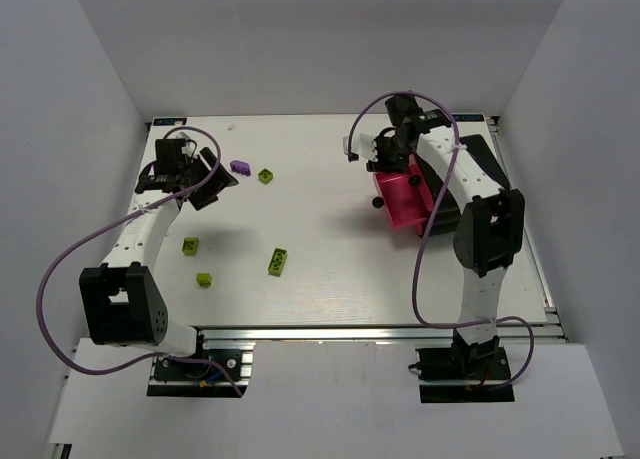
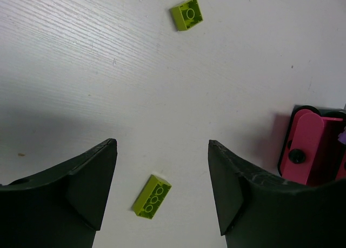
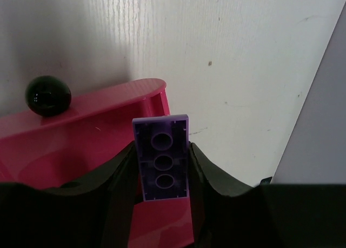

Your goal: Sort the legos into containers by color

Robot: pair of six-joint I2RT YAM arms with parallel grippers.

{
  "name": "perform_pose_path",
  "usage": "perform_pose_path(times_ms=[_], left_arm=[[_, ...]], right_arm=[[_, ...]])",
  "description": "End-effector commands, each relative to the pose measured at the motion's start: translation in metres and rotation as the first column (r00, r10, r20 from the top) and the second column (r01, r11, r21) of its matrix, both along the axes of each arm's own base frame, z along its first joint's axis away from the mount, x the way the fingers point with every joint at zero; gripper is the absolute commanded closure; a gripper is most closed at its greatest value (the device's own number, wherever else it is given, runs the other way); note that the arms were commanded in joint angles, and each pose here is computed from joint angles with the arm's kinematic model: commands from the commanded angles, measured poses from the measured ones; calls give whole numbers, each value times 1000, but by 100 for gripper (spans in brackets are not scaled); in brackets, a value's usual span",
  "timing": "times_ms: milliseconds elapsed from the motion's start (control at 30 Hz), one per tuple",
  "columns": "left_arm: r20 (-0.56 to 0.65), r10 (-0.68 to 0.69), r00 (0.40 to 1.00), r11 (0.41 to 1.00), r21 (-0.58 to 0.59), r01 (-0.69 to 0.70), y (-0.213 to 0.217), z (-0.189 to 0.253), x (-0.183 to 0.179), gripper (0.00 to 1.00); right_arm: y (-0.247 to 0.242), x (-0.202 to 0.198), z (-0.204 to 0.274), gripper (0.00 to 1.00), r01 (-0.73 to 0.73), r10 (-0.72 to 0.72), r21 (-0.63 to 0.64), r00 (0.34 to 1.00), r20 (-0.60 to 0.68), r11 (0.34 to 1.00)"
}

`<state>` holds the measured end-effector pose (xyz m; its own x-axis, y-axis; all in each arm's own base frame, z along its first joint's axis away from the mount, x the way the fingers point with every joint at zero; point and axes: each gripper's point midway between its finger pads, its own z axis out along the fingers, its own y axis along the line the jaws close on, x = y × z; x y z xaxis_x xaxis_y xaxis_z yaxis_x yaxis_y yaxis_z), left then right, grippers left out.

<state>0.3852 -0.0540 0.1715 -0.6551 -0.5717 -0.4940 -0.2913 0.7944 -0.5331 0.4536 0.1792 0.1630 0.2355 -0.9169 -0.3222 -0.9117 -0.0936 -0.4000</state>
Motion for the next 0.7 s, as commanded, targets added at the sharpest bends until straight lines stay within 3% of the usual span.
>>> perform_pose_path(times_ms=[0, 67, 100, 200, 467, 567, 667], left_arm=[[44, -14, 999, 1000, -9, 14, 1, 9, 5, 22], [51, -5, 999, 1000, -12, 5, 4, 11, 9, 22], [51, -2, 999, 1000, -16, 2, 4, 11, 11, 22], [44, 17, 999, 999, -40, -15, 3, 7, 20, 22], [11, 78, 997, 990, -116, -76, 0, -13, 60, 24], [23, 103, 994, 990, -104, -100, 1, -5, 84, 25], [-22, 153, 988, 986, -71, -154, 6, -13, 107, 25]], right_arm=[[-7, 1, 7, 72, -48, 49, -61, 999, 8, 997], [-11, -2, -1, 67, -67, 66, -91, 998, -19, 994], [-13, -3, -2, 58, -65, 63, -103, 998, -25, 993], [-17, -8, -9, 45, -71, 65, -121, 997, -51, 990], [-12, -2, 5, 40, -48, 46, -78, 999, -20, 996], [4, 7, 39, 41, 7, -9, 49, 999, 32, 999], [25, 15, 78, 40, 136, -152, 270, 988, 39, 953]])
